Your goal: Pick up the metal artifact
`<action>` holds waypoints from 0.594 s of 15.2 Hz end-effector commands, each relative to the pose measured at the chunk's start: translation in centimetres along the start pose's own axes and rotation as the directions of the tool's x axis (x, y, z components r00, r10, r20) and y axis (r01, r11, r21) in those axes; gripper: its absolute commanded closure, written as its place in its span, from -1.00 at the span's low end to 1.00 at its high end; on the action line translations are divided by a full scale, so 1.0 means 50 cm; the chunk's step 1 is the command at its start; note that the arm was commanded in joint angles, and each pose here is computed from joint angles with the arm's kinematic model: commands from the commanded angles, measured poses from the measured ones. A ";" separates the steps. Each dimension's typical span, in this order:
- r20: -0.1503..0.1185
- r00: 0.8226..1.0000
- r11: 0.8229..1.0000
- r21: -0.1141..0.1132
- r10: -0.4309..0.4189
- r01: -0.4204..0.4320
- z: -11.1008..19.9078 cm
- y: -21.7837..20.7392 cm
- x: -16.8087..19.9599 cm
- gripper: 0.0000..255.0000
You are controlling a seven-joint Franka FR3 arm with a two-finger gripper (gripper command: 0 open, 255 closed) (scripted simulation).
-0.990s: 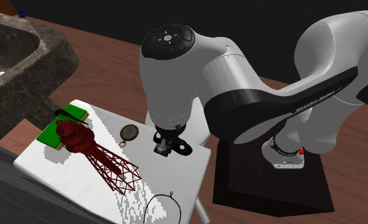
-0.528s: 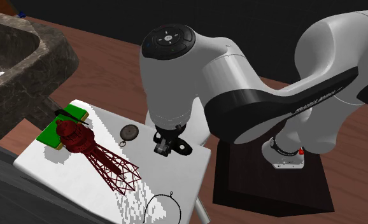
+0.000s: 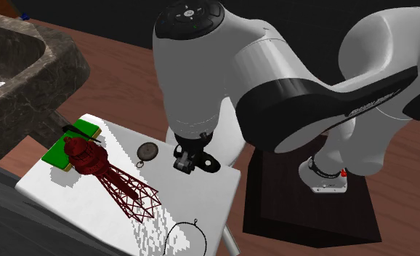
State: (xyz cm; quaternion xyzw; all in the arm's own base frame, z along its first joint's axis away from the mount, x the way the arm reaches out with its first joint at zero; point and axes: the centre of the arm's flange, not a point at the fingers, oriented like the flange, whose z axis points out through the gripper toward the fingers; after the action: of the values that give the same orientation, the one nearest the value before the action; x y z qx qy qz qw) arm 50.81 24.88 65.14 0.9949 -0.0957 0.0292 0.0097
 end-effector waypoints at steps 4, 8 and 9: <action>0.000 1.000 1.000 0.000 0.000 0.000 -0.051 0.001 0.004 1.00; 0.000 1.000 1.000 0.000 0.000 0.000 -0.093 0.002 0.006 1.00; 0.000 1.000 1.000 0.000 0.000 0.000 -0.094 0.002 0.006 1.00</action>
State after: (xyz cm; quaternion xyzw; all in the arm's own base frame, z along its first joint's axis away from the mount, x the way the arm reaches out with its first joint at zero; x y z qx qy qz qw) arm 50.83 24.88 69.55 0.9949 -0.0957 0.0291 0.0097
